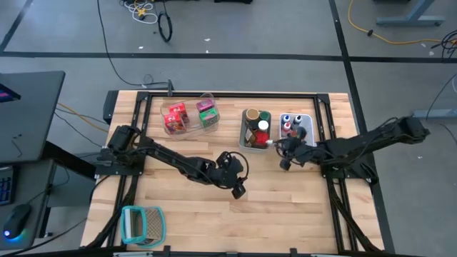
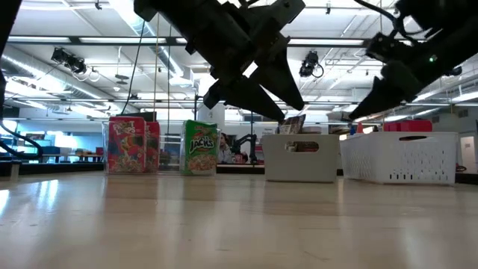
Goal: Pick & Place Kitchen Items
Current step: Put the small black food coloring bottle into the white bin, then return to Home Position
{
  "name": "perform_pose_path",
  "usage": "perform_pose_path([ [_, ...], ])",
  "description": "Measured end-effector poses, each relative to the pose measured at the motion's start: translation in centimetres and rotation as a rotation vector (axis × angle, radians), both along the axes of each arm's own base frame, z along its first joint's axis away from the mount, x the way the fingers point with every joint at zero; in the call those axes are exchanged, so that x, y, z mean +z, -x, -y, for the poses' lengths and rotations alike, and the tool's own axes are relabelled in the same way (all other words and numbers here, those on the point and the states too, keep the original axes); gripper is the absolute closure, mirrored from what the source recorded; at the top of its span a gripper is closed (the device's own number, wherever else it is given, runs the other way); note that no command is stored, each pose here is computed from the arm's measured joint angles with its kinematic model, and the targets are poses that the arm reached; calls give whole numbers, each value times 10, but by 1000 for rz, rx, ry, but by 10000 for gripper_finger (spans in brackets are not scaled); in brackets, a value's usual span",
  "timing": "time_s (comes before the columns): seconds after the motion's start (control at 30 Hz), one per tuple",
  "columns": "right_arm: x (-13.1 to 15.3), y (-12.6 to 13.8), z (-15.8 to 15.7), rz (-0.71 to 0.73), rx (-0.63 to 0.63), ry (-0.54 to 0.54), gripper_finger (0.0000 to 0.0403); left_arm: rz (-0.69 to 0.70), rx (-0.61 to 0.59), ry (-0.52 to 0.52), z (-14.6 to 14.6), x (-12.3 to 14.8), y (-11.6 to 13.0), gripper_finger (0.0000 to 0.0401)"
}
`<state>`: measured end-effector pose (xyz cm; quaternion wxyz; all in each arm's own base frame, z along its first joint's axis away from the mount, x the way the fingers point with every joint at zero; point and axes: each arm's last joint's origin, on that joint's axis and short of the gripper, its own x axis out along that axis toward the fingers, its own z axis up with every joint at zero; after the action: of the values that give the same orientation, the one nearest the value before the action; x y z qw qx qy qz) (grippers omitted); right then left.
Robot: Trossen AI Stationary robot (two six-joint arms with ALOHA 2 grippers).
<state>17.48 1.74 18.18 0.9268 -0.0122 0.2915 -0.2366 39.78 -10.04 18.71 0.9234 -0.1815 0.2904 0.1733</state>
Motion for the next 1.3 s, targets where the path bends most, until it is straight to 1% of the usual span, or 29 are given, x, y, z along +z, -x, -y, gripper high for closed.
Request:
perform_pose_path([
  [0.17,-4,18,9,-38,-260,87,309,4,-3,0,1,0,0,211],
  [0.3,-8,26,13,-17,-407,93,309,8,5,10,1,0,0,211],
  [0.43,-10,29,17,-4,-472,53,303,9,9,14,1,0,0,211],
  [0.63,-12,30,25,11,-545,-20,281,9,11,17,2,0,0,211],
  [0.83,-13,30,30,1,-565,-64,250,9,10,16,2,0,0,211],
  [0.93,-13,30,31,0,-569,-64,234,6,3,6,2,0,0,211],
  [1.07,-11,27,31,-1,-545,-37,217,6,2,5,2,0,0,211],
  [1.17,-7,21,30,48,-513,-36,210,6,2,5,2,0,0,211],
  [1.3,4,9,29,158,-442,-37,210,5,0,-2,2,0,0,211],
])
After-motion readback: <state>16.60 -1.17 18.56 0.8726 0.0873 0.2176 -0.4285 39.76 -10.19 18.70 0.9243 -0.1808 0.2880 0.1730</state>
